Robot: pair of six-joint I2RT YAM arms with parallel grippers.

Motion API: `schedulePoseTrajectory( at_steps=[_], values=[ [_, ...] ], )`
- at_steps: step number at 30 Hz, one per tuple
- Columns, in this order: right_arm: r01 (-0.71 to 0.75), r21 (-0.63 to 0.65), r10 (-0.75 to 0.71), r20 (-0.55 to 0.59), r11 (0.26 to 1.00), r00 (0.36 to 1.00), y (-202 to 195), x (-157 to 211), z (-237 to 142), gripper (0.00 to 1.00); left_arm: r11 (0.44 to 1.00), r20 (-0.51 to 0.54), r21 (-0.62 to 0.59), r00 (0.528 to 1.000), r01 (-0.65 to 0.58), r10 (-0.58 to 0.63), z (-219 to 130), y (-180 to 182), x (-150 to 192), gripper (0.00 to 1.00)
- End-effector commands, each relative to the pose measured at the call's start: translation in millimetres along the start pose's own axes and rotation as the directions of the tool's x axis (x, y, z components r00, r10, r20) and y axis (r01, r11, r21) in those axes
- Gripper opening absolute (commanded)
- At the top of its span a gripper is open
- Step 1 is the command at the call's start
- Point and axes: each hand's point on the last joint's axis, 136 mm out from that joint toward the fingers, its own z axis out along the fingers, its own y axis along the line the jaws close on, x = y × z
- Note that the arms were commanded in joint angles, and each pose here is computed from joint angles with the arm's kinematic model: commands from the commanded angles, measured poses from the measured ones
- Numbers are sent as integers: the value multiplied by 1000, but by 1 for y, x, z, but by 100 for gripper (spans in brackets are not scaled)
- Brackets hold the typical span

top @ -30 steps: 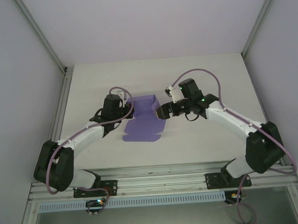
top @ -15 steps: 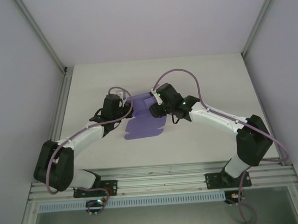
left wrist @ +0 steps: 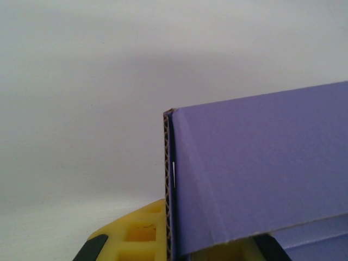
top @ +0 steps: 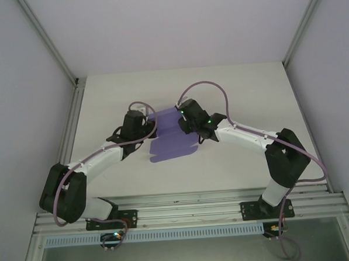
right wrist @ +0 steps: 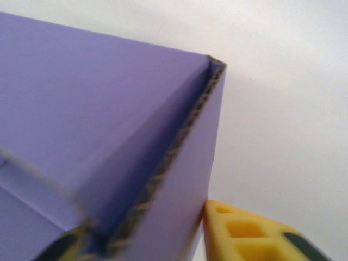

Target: Assemble paper box

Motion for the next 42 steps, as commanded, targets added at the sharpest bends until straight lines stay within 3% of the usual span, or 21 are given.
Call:
schedulePoseTrajectory(
  at_steps=[1,6,13,22,30,31,33,35,38,40,42],
  values=[
    [-19,28,16,85,999,996,2,-20,6,14,995,6,91,1000,-27,27,-5,-32,-8,0],
    [-28,353,14,43,935,999,-48,-12,2,1,1000,19,28,1000,-13,13,-10,-28,-12,0],
    [200,705,-112,-170,680,979,-107,15,-13,0,994,14,-97,999,50,-49,-17,-9,-12,0],
    [195,837,-75,-182,511,980,-142,20,-30,5,985,-18,-148,996,87,-91,-13,1,-8,0],
    [70,872,-19,-70,485,997,-149,4,-28,7,987,-48,-111,992,114,-120,-6,-8,-3,0],
    [56,856,-4,-63,514,998,-147,4,-24,7,988,-47,-103,992,115,-120,-5,-9,-4,0],
    [7,759,25,-30,651,999,-132,6,-6,8,989,-50,-93,992,111,-116,-3,-11,-3,0],
    [-68,575,63,28,816,998,-106,5,13,14,990,-54,-86,992,109,-113,-2,-12,-3,0],
    [-83,236,53,133,968,990,-54,-5,22,23,993,-51,-50,992,109,-112,-1,-19,-4,0],
    [-42,24,36,215,999,976,-22,-9,18,29,994,-54,-35,993,101,-103,1,-22,-5,0],
    [-18,-85,38,244,996,969,-5,-10,11,37,995,-59,-37,993,97,-99,1,-22,-5,0]
  ],
)
